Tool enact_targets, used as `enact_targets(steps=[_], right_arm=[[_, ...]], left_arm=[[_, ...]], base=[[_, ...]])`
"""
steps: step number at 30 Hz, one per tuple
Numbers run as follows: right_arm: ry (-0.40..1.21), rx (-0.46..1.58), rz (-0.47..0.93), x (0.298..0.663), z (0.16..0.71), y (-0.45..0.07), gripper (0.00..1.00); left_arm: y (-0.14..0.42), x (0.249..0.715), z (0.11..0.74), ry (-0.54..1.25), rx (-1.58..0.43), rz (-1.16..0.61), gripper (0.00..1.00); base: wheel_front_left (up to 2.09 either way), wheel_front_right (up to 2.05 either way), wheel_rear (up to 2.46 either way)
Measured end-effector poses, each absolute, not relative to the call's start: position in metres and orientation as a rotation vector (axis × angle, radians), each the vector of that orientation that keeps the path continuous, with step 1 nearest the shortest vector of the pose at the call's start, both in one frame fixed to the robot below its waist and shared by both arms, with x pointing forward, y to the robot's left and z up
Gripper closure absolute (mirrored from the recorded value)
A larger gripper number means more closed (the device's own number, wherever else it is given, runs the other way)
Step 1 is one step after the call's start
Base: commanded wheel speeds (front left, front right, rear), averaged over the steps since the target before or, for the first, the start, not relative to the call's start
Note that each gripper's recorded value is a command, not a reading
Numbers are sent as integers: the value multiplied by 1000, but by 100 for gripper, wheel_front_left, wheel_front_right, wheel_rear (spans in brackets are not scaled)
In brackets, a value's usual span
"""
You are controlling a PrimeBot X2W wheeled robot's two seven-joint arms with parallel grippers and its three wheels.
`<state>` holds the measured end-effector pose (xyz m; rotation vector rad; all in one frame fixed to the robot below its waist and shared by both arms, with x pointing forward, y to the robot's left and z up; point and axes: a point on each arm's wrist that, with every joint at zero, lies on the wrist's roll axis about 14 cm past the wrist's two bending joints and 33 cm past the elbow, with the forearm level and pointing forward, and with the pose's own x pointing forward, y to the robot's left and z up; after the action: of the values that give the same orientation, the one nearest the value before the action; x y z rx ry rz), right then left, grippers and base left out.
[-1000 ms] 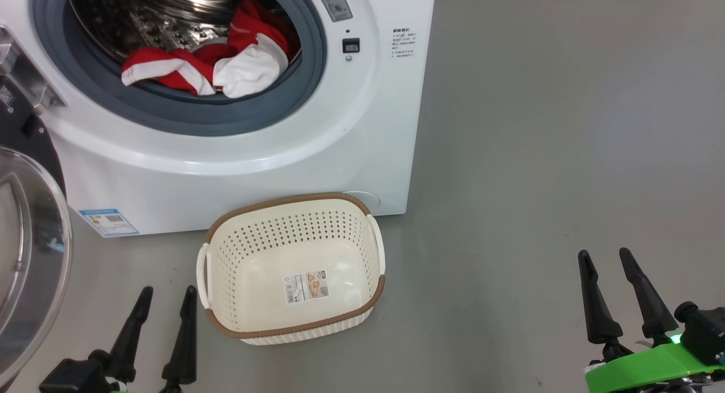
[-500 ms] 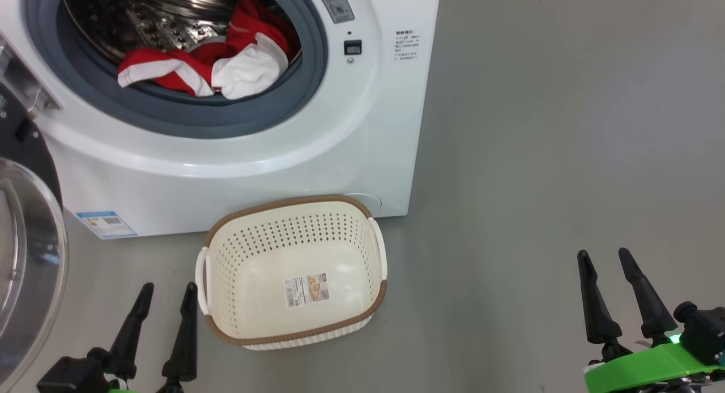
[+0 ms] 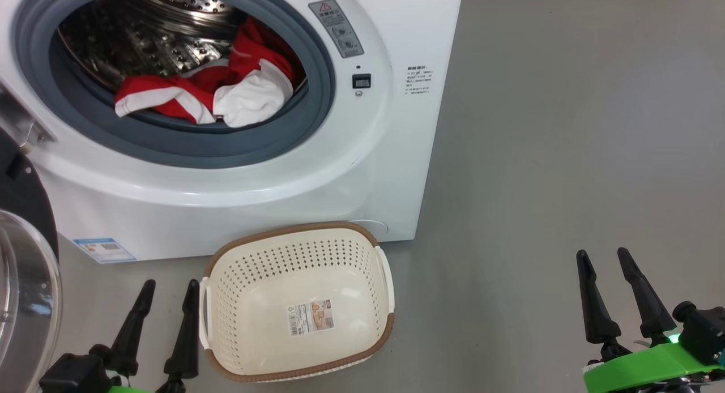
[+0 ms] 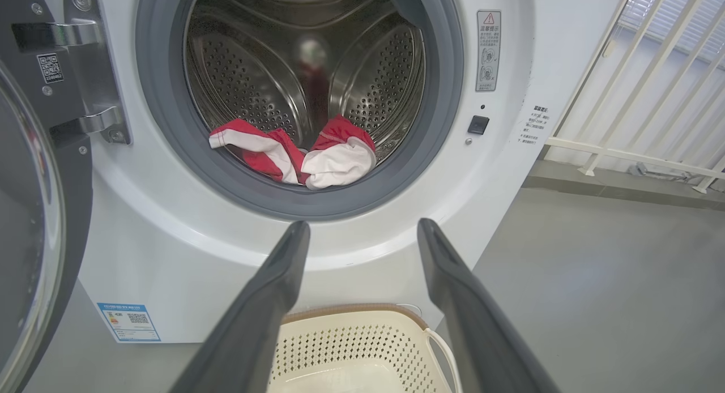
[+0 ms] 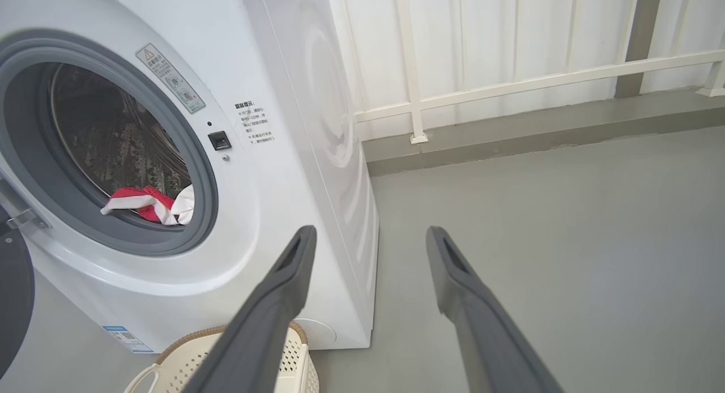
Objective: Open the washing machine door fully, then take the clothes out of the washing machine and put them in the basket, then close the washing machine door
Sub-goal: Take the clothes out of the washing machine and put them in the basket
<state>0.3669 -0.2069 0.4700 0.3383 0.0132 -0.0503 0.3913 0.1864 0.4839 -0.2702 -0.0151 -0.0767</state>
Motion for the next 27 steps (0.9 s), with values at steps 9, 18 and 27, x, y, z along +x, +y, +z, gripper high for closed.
enact_targets(steps=[9, 18, 27], right_arm=[[16, 340, -40, 368, 470, -203, 0], [48, 341, -32, 372, 459, -199, 0], [60, 347, -38, 391, 451, -198, 0]], left_arm=[[184, 389, 481, -6, -271, -83, 0], [183, 395, 455, 72, -254, -72, 0], [173, 451, 459, 47, -200, -111, 0]], base=[[3, -3, 0], [0, 0, 0], [0, 0, 0]])
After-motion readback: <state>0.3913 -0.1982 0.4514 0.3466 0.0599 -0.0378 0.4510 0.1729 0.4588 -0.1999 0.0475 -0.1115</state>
